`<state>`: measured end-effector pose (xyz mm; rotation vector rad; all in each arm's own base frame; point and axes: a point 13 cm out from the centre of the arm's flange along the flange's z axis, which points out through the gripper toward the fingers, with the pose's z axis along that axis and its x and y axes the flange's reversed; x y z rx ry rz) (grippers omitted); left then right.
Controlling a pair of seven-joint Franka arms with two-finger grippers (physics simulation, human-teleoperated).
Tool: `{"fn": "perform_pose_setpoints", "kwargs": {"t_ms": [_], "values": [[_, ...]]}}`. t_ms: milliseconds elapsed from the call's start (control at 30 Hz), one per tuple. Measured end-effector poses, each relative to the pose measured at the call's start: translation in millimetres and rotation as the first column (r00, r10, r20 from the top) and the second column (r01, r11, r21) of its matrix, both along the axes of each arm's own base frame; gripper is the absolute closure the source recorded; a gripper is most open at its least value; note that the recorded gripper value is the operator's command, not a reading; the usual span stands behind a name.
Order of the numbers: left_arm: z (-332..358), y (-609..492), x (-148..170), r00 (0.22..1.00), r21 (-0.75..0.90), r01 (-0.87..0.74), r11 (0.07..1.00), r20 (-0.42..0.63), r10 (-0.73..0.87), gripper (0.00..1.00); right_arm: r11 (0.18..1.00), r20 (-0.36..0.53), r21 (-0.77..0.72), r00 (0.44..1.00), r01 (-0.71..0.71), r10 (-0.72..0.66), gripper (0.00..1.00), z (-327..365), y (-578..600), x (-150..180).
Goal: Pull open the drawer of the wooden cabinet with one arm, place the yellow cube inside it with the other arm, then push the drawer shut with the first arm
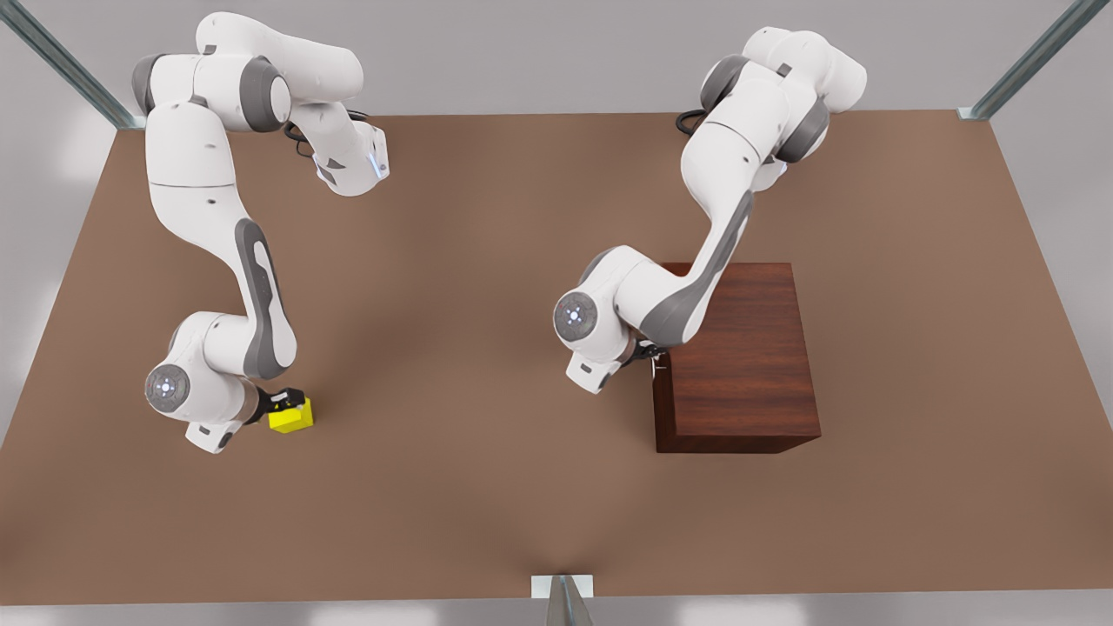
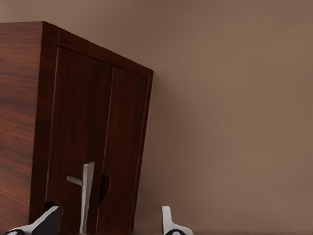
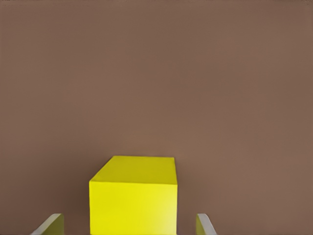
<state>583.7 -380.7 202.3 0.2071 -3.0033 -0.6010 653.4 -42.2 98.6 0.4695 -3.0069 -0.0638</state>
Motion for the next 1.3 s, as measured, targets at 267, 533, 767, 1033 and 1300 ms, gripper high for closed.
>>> {"fn": "perform_pose_setpoints", "kwargs": {"t_ms": [267,533,767,1033,1300], "values": [[-3,7,-1,0.999,0.013,-0.039,0.999,-0.004,0.039,0.00,1.000,0.019,0.000,1.000,-0.018,0.018,0.00,-22,-3,-1],[-16,12,-4,0.998,0.024,-0.061,0.998,-0.021,0.061,0.00,1.000,0.013,-0.004,0.999,-0.030,0.030,0.00,-50,-3,-7],[-30,5,-7,0.997,0.011,-0.064,0.998,-0.034,0.064,0.00,0.999,0.017,-0.005,0.999,-0.037,0.037,0.01,-56,-3,-6],[-29,-10,-10,0.998,-0.019,-0.057,0.998,-0.029,0.057,0.00,0.999,0.027,0.003,0.998,-0.051,0.051,0.46,-53,0,-3],[-24,-45,-25,1.000,-0.054,-0.017,0.998,-0.016,0.016,0.00,0.994,0.069,0.012,0.992,-0.107,0.106,0.46,-11,23,27]]}}
